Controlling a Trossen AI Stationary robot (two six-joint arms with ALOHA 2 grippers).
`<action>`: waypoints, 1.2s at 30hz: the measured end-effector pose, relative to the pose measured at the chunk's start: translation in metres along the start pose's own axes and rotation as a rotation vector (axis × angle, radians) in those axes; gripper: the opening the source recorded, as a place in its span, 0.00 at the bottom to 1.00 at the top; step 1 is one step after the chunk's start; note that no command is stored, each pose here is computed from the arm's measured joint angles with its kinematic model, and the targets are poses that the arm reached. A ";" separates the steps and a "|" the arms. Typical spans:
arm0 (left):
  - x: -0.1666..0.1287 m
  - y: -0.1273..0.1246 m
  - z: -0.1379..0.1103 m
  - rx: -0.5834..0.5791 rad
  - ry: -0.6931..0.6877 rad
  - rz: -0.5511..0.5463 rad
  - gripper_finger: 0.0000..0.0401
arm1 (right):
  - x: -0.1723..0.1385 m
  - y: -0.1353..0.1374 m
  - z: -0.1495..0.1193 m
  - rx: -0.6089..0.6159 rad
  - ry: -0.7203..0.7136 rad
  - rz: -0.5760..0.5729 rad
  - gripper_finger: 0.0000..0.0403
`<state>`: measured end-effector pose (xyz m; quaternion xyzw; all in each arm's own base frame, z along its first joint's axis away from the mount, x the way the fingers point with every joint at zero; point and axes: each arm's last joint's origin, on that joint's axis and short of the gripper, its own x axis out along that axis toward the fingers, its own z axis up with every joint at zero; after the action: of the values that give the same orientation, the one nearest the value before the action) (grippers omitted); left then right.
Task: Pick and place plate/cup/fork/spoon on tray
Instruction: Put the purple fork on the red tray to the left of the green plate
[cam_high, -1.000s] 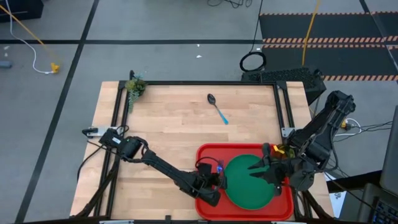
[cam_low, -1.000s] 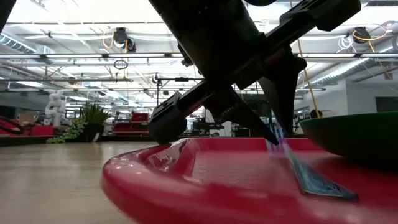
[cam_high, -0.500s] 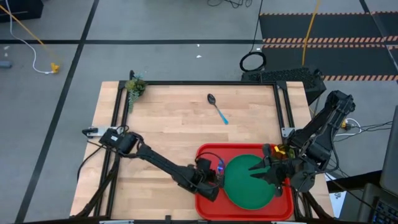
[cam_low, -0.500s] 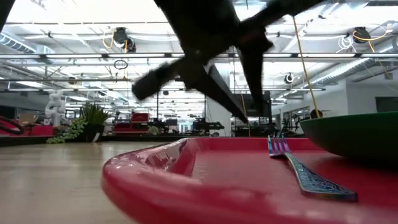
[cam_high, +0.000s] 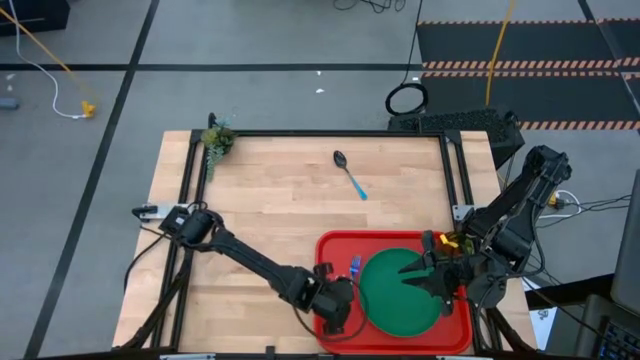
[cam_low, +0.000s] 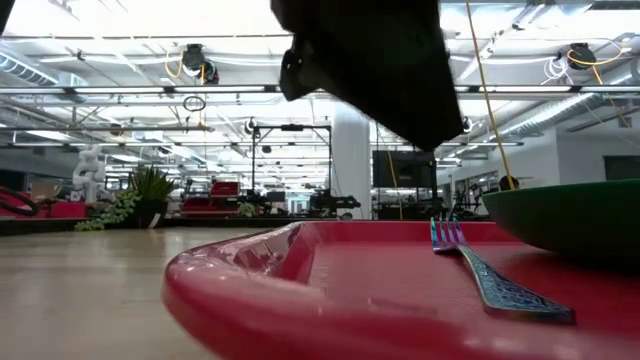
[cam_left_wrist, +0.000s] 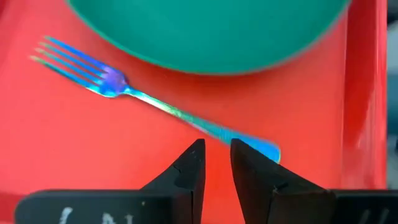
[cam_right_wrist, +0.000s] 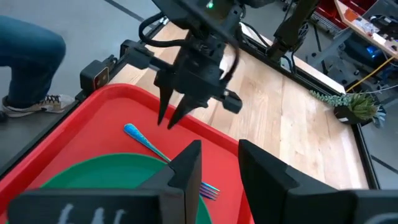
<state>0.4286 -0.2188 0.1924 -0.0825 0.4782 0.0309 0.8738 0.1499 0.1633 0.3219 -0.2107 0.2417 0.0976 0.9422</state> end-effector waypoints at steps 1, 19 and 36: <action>0.000 -0.001 -0.001 0.039 0.014 -0.011 0.20 | 0.000 0.000 0.000 0.000 0.000 0.000 0.25; 0.011 -0.044 -0.033 0.184 -0.044 -0.027 0.01 | 0.000 -0.002 0.003 0.151 -0.036 -0.073 0.25; 0.032 -0.041 -0.039 0.221 -0.015 -0.028 0.02 | 0.018 0.013 0.008 0.216 -0.046 -0.067 0.25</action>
<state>0.4192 -0.2672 0.1492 0.0078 0.4710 -0.0337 0.8815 0.1647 0.1799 0.3151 -0.1134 0.2220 0.0444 0.9674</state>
